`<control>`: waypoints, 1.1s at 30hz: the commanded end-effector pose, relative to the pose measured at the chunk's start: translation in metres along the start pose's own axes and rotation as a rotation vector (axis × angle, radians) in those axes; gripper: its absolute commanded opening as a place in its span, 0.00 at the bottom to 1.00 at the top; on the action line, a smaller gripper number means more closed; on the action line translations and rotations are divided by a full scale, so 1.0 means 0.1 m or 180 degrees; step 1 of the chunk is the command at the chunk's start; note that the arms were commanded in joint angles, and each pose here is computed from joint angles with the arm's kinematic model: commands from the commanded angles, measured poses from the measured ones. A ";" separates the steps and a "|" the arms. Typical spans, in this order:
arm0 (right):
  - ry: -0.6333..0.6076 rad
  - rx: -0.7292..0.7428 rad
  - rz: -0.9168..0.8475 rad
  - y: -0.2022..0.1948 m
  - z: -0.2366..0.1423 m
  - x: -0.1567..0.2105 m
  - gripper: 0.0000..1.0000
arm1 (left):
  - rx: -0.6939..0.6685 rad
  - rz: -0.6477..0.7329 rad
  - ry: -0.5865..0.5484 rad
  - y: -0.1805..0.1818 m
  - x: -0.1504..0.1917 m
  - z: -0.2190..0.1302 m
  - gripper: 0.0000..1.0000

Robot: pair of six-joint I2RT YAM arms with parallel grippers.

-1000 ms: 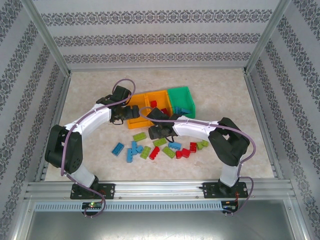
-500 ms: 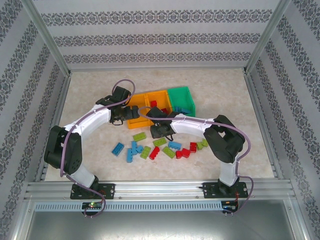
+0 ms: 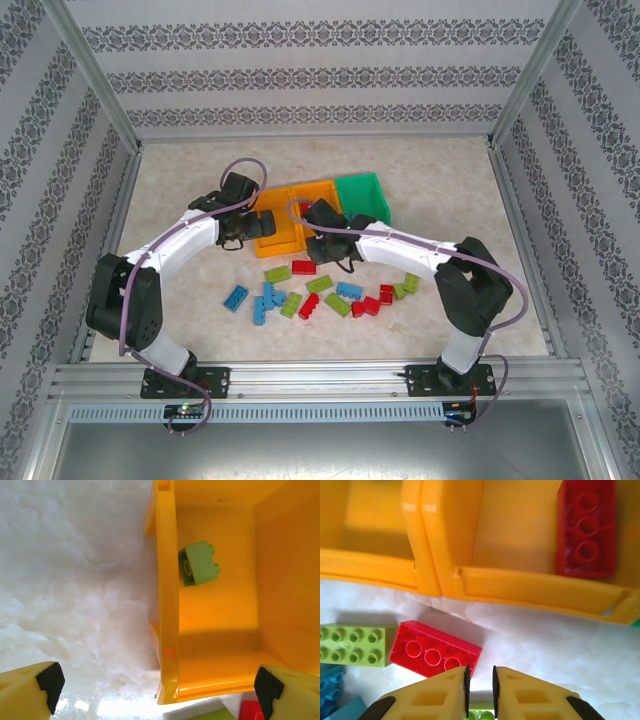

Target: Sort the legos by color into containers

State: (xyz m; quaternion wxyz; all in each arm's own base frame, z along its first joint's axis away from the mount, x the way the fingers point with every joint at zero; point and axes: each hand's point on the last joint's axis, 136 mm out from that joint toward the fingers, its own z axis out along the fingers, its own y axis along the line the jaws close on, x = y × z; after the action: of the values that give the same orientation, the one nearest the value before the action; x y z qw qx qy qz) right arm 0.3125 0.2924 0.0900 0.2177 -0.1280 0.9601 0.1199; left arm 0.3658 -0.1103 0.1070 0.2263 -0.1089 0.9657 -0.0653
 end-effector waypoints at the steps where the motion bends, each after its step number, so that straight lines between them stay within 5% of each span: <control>1: 0.0096 -0.0018 0.0006 -0.08 -0.07 0.03 0.31 | -0.0045 -0.0062 -0.0046 0.08 -0.02 -0.07 0.99; 8: 0.0344 -0.0324 -0.0360 0.17 0.08 0.15 0.61 | -0.0058 -0.0067 -0.0036 0.09 0.00 -0.07 0.99; 16: 0.0356 -0.0542 -0.1227 0.47 0.17 0.27 0.73 | -0.0067 -0.0079 -0.0010 0.12 0.04 -0.04 0.99; 33: 0.0535 -0.0579 -0.2236 0.42 0.52 0.32 0.76 | -0.0108 -0.0099 0.0008 0.18 0.10 -0.04 0.99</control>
State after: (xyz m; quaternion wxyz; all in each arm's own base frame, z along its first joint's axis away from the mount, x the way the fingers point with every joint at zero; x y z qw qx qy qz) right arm 0.2890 0.3391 0.0384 0.1581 -0.4535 0.8701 0.1109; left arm 0.3556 -0.1053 0.0980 0.2159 -0.1103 0.9684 -0.0583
